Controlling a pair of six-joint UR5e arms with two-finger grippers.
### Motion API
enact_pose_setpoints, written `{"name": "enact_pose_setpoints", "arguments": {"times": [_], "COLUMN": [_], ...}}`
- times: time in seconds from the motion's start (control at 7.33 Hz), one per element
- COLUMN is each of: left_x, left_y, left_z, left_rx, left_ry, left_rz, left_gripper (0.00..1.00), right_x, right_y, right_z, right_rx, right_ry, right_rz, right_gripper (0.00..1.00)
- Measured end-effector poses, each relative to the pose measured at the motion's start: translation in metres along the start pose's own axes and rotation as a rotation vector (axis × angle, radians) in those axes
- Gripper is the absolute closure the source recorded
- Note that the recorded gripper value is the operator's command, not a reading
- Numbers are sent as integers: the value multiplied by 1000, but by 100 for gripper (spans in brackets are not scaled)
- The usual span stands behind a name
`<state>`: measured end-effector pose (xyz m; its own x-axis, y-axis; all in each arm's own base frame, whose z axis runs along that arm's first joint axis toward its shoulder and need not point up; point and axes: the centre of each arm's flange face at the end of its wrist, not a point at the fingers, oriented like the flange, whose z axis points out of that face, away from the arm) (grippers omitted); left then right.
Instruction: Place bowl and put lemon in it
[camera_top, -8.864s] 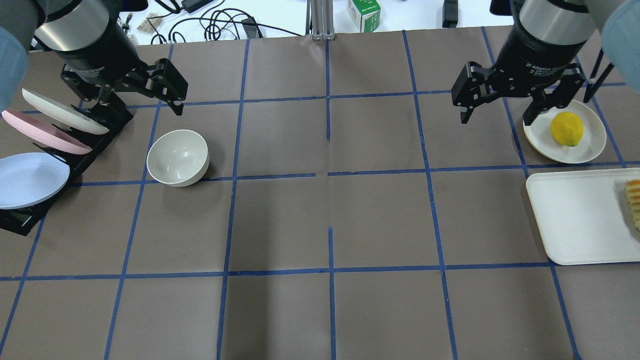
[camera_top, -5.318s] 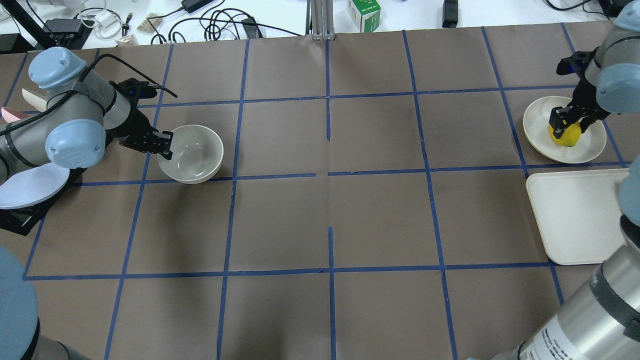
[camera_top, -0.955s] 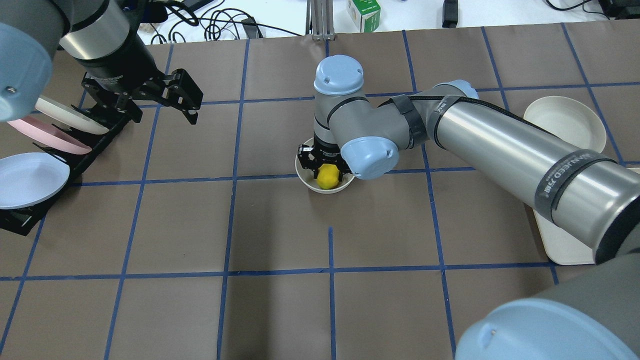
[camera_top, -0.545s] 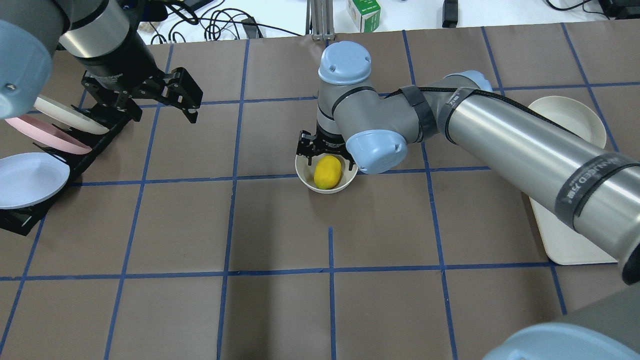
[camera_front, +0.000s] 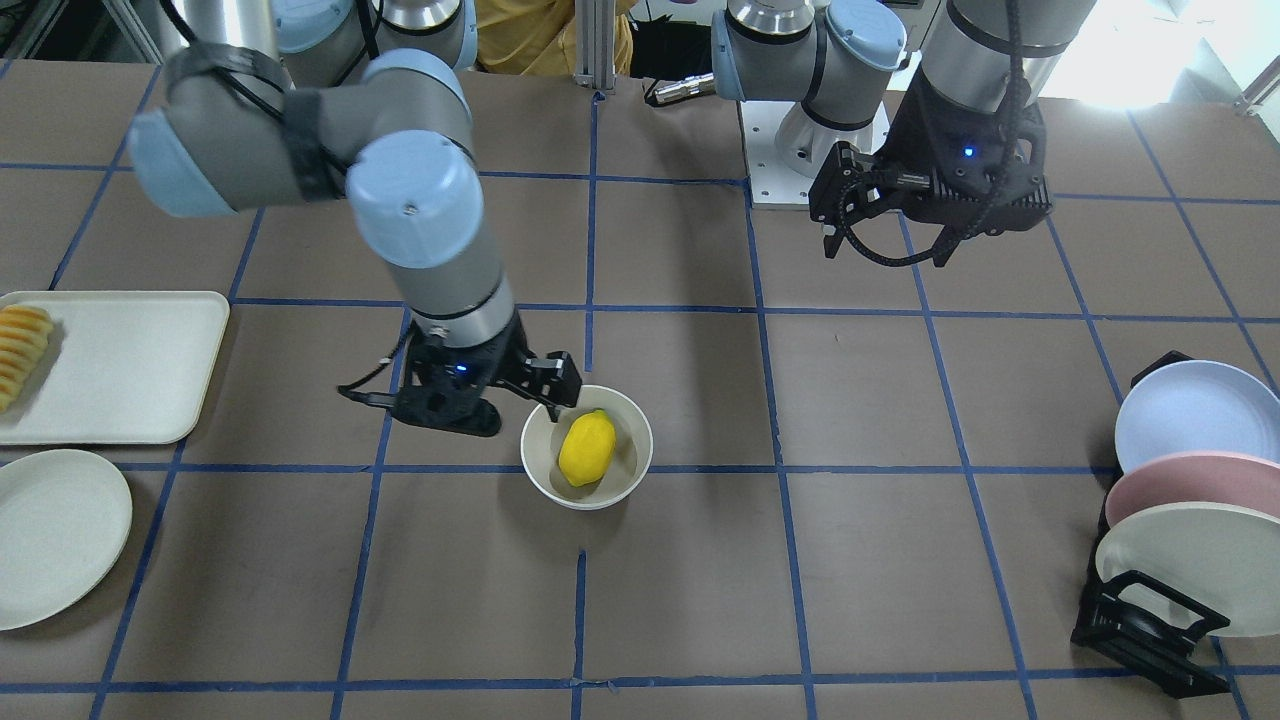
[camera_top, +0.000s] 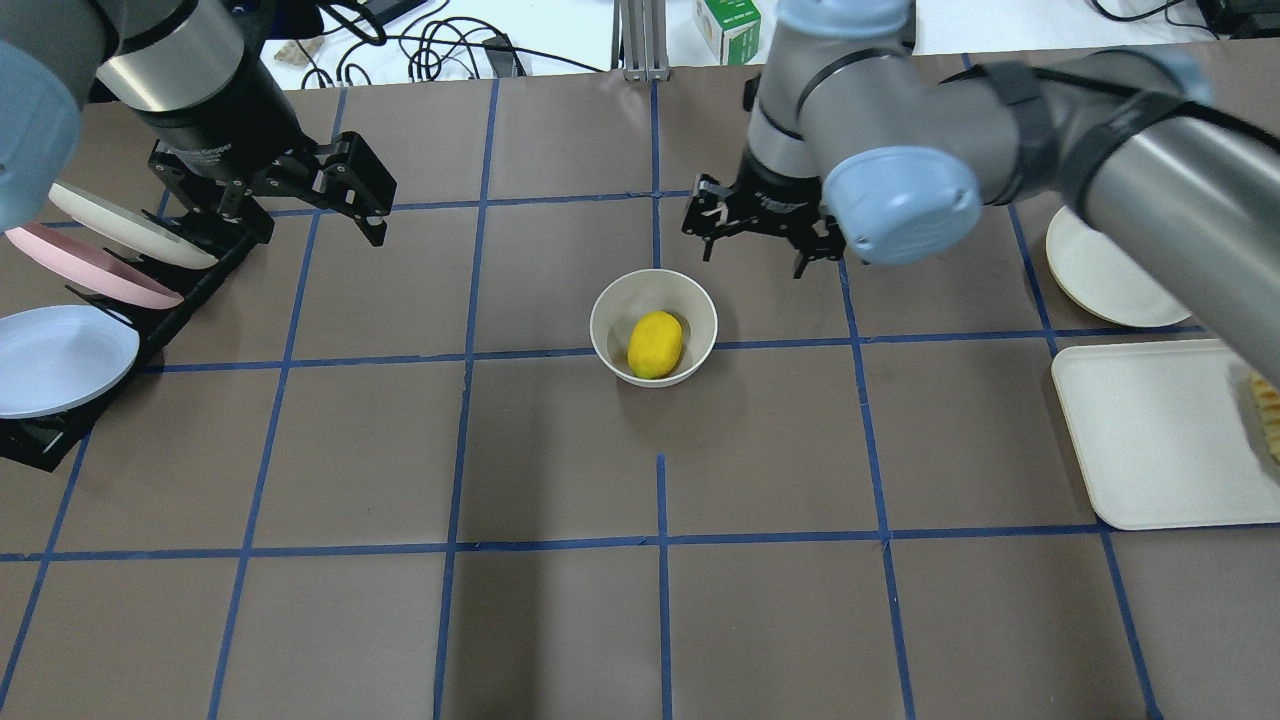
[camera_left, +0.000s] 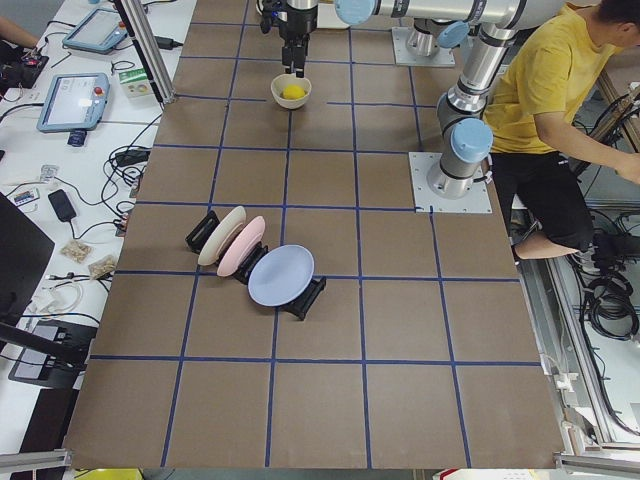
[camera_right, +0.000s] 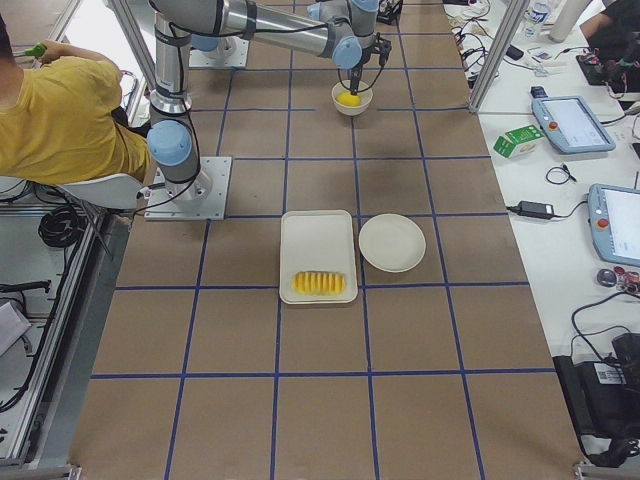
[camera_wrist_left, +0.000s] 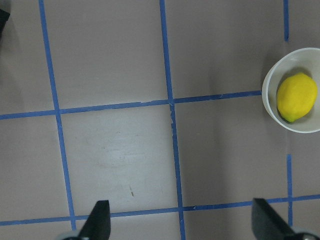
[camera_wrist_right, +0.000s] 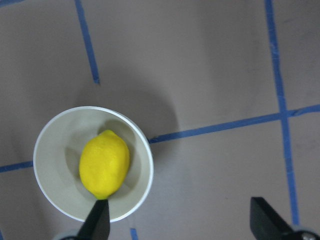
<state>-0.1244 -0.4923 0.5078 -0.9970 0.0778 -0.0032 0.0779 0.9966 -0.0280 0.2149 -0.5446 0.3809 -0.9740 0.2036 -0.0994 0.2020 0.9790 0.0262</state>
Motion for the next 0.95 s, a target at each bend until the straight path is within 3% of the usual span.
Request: {"name": "enact_pose_setpoints", "arguments": {"times": [0.14,0.41,0.55,0.82,0.95], "left_x": [0,0,0,0,1], "left_y": [0,0,1,1,1], "left_z": [0,1,1,0,0], "left_rx": [0,-2,-2,-1,0], "left_ry": [0,0,-1,-1,-1], "left_rz": [0,0,1,1,2], "left_gripper": [0,0,0,0,0], "right_x": [41,94,101,94,92], "right_y": [5,34,47,64,67], "right_z": [-37,-96,-110,-120,-120], "right_rx": [-8,33,37,25,20], "right_ry": [17,150,166,76,54], "right_rz": [15,60,66,58,56], "right_gripper": [0,0,0,0,0]}}
